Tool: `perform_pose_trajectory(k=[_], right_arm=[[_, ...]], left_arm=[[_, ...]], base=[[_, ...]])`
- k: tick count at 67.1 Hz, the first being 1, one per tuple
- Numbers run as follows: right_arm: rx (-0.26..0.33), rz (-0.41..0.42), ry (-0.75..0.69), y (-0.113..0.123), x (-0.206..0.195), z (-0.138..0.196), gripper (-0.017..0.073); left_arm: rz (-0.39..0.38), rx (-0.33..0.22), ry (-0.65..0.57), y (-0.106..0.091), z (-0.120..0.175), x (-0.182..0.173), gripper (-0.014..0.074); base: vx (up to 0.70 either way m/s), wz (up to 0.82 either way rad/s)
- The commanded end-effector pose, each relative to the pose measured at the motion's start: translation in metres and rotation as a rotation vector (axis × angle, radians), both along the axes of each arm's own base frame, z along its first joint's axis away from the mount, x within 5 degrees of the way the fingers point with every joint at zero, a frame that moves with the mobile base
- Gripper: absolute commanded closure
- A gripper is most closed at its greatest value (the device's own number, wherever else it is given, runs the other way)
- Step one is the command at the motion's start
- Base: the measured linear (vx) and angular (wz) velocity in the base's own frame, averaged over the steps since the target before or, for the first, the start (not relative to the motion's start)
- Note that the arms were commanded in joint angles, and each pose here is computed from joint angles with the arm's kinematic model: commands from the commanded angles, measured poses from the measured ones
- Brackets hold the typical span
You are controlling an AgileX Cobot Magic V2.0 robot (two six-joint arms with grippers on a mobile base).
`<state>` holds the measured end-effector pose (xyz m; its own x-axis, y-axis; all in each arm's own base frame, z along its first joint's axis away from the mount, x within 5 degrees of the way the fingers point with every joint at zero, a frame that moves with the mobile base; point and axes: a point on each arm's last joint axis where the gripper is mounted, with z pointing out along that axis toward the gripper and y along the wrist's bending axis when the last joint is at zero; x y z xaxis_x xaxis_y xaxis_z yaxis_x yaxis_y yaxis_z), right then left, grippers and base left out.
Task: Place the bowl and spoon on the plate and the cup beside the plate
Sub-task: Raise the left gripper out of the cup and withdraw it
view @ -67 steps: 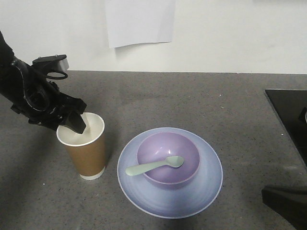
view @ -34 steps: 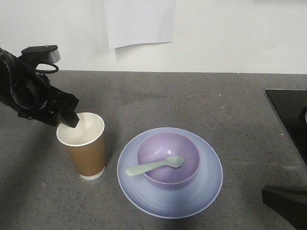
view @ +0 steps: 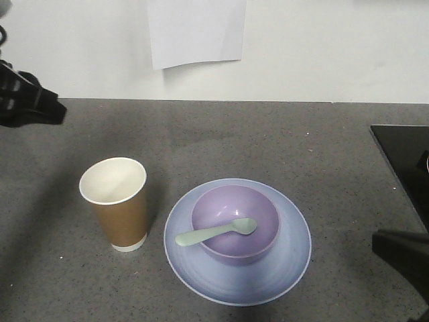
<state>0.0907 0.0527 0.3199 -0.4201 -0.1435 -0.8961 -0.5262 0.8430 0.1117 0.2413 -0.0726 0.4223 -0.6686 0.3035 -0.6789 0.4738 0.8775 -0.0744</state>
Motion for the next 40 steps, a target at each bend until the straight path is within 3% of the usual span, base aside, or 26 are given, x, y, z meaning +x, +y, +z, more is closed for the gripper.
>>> perform_pose_trajectory(k=[1,4,20,30,40], right_arm=[[0.071,-0.083,-0.155,-0.004,0.008,0.021,0.0564],[0.076,-0.109,-0.196,-0.006,0.010,0.024,0.0564],[0.055,-0.206,-0.368,-0.015,0.017,0.037,0.0564],[0.058,-0.209,-0.372,-0.015,0.017,0.038,0.0564],[0.053,-0.199,-0.356,-0.014,0.016,0.036,0.0564]], left_arm=[[0.044,-0.015,-0.228,0.010,0.038,-0.026,0.0538],[0.061,-0.006,-0.284,0.015,0.047,-0.037,0.0602],[0.230,0.033,-0.526,0.041,0.073,-0.082,0.0601],[0.343,0.084,-0.605,0.057,0.051,-0.104,0.0601],[0.409,0.079,-0.610,0.066,0.010,-0.123,0.0601]], base=[[0.00,0.00],[0.00,0.00],[0.00,0.00],[0.00,0.00],[0.00,0.00]])
